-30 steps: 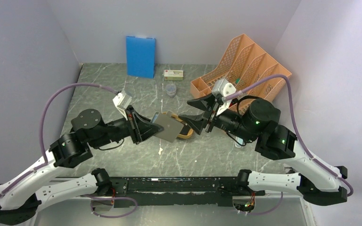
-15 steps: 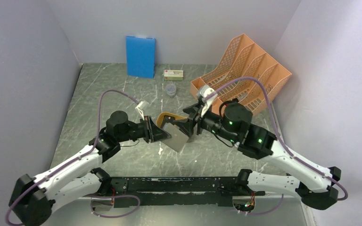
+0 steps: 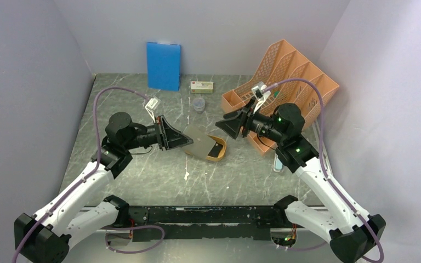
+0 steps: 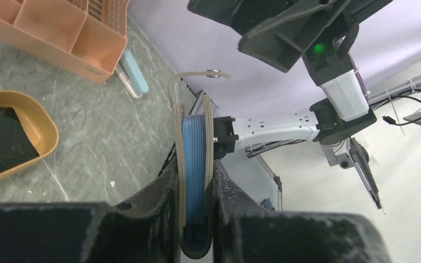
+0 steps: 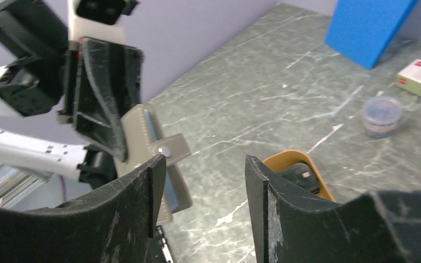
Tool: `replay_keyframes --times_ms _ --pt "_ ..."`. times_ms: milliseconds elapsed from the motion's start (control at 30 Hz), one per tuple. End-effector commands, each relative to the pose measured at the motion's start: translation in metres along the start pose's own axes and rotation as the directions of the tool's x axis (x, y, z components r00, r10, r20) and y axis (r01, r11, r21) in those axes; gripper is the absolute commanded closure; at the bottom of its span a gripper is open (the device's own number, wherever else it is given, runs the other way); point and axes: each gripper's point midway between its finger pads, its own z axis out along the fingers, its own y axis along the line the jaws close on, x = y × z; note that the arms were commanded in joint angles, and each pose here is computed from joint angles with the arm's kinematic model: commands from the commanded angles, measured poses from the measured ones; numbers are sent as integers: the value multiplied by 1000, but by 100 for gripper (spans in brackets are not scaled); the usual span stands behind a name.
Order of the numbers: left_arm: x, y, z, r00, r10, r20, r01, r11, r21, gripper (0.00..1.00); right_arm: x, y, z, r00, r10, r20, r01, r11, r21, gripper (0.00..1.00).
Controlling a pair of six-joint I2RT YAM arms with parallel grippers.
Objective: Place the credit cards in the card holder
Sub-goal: Close the card holder.
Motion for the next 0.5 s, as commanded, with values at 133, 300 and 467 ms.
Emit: replay_keyframes --times_ms 133,300,467 --pt "13 -3 -3 995 -33 -90 36 999 27 95 -7 41 -11 999 35 12 -31 972 -234 47" --pt "11 -6 -1 993 -50 -106 55 998 40 95 -4 33 -2 1000 -18 -15 14 981 -193 48" --pt "11 -4 0 992 -59 -112 63 997 35 95 18 35 6 988 -105 -110 86 983 -162 48"
